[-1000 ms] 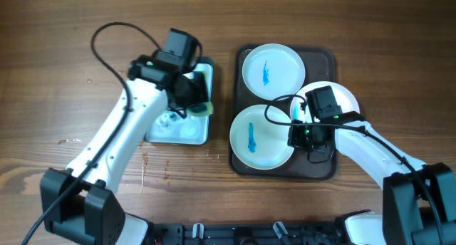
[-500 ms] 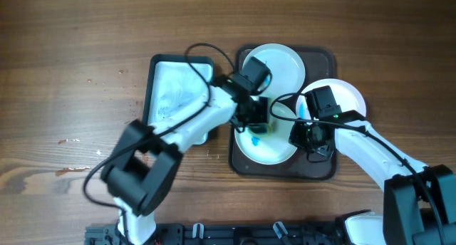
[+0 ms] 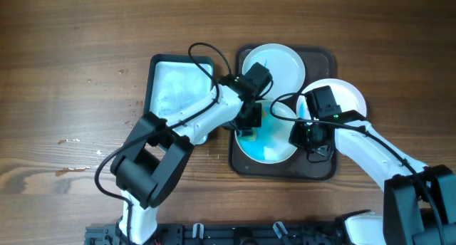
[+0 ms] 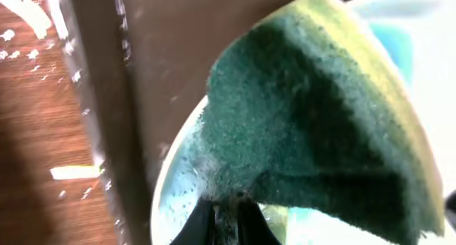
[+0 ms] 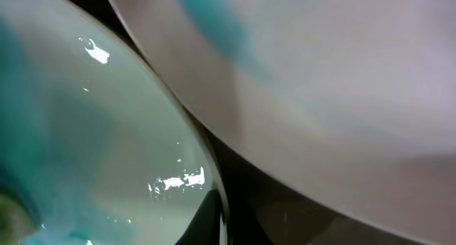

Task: Clean dirty plates on tray and stack at the side
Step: 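Scrub the front plate's blue stain with the sponge in the left gripper, then return the sponge to the white tray with the left gripper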

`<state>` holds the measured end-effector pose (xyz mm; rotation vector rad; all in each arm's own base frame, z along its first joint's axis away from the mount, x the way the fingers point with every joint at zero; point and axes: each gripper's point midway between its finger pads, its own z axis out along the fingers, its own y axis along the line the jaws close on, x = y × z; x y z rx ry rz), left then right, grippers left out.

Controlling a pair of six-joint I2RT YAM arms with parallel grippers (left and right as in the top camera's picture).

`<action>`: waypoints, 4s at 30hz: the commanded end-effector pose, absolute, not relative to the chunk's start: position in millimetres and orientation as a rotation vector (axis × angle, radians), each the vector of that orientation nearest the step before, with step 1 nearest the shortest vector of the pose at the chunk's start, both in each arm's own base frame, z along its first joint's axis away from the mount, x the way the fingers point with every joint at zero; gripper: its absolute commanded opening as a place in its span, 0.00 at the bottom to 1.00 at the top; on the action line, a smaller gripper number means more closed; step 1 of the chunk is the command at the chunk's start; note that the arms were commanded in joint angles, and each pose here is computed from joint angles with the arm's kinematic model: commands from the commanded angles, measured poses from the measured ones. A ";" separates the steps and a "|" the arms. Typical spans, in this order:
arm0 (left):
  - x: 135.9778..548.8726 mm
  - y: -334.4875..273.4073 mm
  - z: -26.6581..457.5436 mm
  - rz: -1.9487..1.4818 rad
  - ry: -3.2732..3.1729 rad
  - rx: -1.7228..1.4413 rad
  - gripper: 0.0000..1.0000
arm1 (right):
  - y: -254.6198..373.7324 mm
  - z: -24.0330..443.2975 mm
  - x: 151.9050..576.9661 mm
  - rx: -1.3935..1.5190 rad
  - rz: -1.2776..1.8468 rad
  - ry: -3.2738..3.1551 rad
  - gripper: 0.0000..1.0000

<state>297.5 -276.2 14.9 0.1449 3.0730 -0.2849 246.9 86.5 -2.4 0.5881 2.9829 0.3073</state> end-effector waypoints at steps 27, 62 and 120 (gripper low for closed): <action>288.9 -218.7 -10.4 0.237 3.079 0.146 0.04 | 48.8 -26.6 220.8 0.650 -0.008 3.038 0.04; 246.0 -314.8 -28.9 -0.462 3.316 0.171 0.04 | 48.8 -26.6 220.8 0.649 -0.008 3.038 0.04; 345.0 -76.5 161.7 -0.127 2.737 -0.359 0.79 | 76.8 82.1 279.5 0.208 0.145 3.025 0.04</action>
